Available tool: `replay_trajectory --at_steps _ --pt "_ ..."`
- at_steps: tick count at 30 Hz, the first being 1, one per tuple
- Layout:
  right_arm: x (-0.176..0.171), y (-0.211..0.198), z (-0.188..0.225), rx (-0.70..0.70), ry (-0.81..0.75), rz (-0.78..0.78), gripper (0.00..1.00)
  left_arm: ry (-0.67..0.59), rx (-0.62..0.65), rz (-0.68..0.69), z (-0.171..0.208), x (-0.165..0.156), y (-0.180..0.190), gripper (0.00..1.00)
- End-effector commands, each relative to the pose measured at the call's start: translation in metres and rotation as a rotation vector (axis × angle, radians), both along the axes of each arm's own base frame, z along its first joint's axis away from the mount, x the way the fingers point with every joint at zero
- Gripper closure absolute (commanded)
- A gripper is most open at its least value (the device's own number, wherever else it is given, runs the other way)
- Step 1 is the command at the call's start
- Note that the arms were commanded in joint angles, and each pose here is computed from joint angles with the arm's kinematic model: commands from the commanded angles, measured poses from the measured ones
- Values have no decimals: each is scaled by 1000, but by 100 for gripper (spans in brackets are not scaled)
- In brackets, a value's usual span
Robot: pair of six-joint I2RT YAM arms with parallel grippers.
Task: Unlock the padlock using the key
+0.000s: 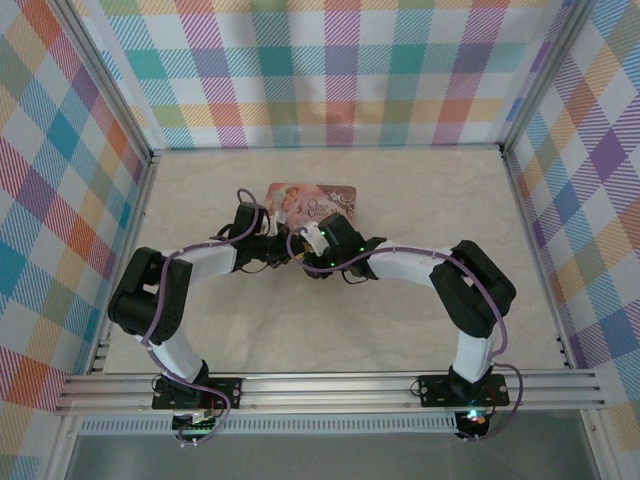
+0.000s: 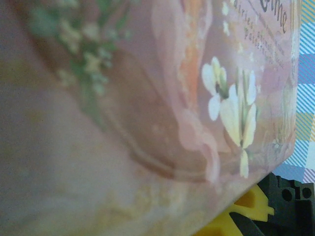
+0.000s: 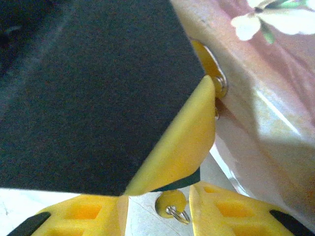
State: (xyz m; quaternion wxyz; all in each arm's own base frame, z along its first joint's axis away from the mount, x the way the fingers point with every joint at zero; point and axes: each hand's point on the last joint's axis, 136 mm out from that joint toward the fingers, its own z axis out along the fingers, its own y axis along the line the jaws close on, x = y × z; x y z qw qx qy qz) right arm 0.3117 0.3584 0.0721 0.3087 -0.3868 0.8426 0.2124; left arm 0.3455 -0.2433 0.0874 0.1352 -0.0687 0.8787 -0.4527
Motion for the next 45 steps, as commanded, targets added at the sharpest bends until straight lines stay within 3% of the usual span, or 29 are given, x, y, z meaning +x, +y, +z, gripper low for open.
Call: replay_trajectory --at_steps 1,4,9,13,16,23,32,45 --pt "4 4 5 3 -17 5 64 -52 -67 -45 32 0 -7 98" --pt "6 6 2 -17 -15 16 70 -52 -72 -46 33 0 -7 98" --pt "6 9 -5 -43 2 42 100 -56 -78 -47 36 0 -7 98" --pt "-5 15 -6 1 51 85 100 -58 -63 -37 34 0 -5 92" --pt "-7 16 -8 17 58 80 100 -37 -35 -8 24 -1 1 68" --pt "-22 17 -24 16 139 127 100 -16 32 89 10 -9 23 60" --pt "-23 21 -34 -38 153 192 100 10 173 203 0 -18 61 57" --pt "-18 19 -45 -148 143 203 100 -14 262 329 4 -13 100 60"
